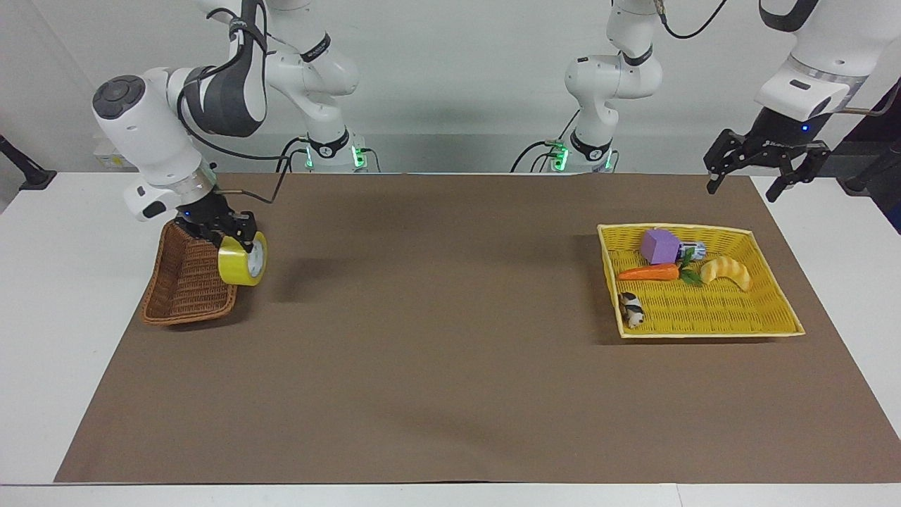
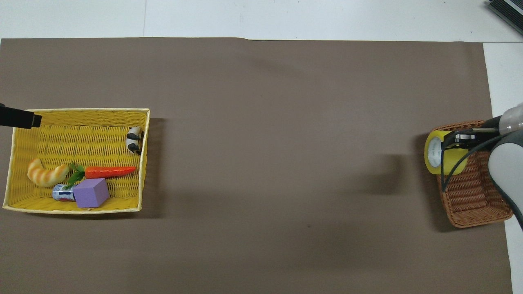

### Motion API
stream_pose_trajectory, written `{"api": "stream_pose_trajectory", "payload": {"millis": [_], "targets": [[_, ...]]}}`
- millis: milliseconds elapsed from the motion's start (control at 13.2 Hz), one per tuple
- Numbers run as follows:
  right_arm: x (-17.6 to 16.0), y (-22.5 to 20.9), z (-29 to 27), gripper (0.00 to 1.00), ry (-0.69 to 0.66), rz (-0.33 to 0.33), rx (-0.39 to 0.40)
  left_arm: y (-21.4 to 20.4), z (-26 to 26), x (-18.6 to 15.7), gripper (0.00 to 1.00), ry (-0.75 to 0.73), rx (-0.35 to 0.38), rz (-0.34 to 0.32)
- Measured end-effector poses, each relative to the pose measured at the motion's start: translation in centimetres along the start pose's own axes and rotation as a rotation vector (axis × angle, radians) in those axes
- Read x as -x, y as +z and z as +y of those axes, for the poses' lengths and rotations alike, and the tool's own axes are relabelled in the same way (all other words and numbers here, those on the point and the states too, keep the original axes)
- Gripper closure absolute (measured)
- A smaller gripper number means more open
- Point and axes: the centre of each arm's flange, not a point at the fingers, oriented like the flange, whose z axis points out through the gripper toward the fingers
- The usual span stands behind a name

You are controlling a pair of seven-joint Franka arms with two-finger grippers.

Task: Move tape to another basket
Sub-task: 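Lower the tape into the wicker basket and open the right gripper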

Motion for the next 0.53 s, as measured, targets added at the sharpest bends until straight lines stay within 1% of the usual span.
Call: {"api": "stream_pose_trajectory", "payload": {"millis": [151, 302, 377, 528], "targets": [[0.9, 0.4, 4.1, 0.45, 0.022, -0.023, 0.031, -0.9, 0.3, 0.6, 0.0, 0.004, 0.001, 0.004], [2.2, 1.9, 7.4, 0.45, 0.032, -0.056, 0.029, -1.2, 0.4, 0.8, 0.0, 0.004, 0.0, 0.006], [2.7, 2.8, 8.4, 0.45, 0.027, -0.07, 0.026, -1.2, 0.4, 0.8, 0.0, 0.004, 0.001, 0.005], [3.2, 4.9, 9.6, 0.45, 0.01, -0.076, 0.022, -1.2, 0.4, 0.8, 0.0, 0.004, 0.001, 0.004]]}}
